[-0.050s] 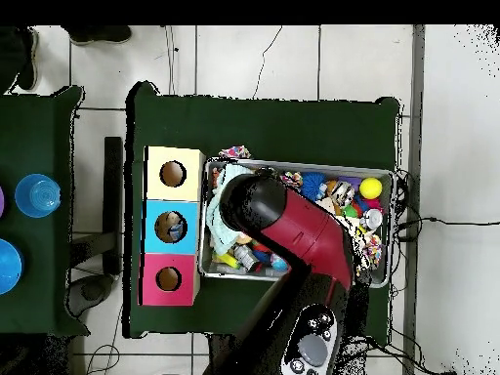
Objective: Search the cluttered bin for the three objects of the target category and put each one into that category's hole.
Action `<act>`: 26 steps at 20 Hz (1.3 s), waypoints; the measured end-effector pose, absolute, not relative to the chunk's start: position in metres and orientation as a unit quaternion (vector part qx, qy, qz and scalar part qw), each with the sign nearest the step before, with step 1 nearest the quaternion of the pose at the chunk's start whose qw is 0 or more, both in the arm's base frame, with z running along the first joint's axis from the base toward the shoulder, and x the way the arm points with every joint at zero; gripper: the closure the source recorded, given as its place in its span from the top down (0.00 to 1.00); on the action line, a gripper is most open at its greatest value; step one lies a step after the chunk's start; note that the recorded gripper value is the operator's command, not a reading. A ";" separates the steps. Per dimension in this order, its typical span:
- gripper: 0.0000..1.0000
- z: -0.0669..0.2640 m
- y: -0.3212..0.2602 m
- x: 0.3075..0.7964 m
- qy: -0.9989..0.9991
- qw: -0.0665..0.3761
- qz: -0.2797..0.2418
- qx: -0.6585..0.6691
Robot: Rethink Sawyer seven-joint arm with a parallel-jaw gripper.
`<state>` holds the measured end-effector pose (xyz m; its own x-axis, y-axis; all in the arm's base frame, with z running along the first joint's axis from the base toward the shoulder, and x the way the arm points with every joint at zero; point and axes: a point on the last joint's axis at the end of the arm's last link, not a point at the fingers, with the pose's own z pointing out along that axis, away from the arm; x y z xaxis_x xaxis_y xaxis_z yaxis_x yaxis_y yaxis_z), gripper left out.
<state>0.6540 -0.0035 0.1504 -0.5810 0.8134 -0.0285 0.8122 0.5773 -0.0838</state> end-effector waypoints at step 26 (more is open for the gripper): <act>0.00 0.187 0.061 0.672 -0.850 -0.014 0.052 -0.524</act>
